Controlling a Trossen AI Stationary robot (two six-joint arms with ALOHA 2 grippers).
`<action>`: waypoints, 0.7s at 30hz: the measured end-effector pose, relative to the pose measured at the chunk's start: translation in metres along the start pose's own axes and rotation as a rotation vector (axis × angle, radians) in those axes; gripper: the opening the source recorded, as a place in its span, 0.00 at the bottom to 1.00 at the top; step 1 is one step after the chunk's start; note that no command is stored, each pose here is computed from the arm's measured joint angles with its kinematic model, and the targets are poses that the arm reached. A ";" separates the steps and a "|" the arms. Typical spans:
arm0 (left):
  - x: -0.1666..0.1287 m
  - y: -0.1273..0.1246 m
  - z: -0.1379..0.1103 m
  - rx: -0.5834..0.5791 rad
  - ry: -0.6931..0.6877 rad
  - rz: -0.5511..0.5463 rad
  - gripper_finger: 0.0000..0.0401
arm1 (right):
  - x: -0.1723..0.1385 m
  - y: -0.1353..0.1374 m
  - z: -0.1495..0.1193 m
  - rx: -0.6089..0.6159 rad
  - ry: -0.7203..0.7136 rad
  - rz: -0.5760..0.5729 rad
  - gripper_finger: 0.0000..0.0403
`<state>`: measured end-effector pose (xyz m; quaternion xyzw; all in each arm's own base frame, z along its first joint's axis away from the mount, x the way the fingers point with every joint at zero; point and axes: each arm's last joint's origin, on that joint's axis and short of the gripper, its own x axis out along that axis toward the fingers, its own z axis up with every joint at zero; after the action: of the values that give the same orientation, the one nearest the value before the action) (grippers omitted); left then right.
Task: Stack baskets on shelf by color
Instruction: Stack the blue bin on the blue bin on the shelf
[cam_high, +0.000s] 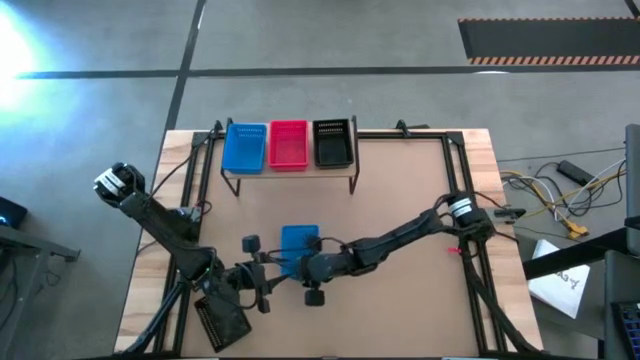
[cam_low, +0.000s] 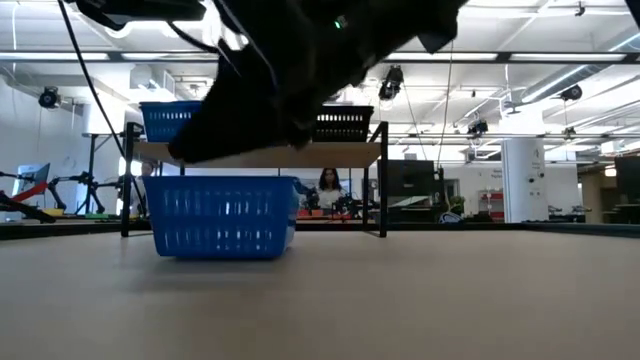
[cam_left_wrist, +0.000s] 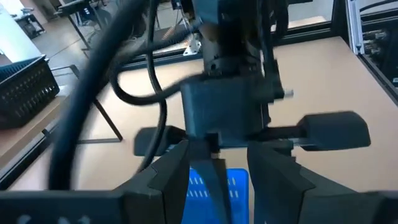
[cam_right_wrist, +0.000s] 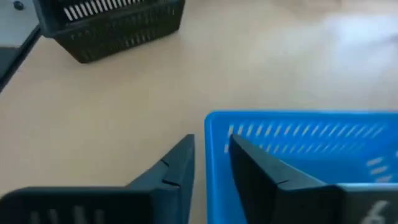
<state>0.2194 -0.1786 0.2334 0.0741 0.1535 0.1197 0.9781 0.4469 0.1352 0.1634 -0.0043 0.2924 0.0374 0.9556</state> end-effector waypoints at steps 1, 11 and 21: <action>0.000 0.000 0.000 0.000 0.001 -0.006 0.36 | -0.001 0.000 0.003 -0.012 -0.008 0.001 0.27; 0.000 -0.001 -0.003 -0.050 0.013 -0.029 0.36 | -0.093 0.022 0.003 -0.119 -0.025 -0.084 0.39; 0.016 0.002 -0.005 -0.148 0.071 -0.148 0.36 | -0.168 0.043 -0.090 0.039 -0.020 -0.228 0.36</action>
<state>0.2325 -0.1718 0.2242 -0.0144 0.1840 0.0608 0.9809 0.2546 0.1641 0.1839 -0.0184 0.2811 -0.0771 0.9564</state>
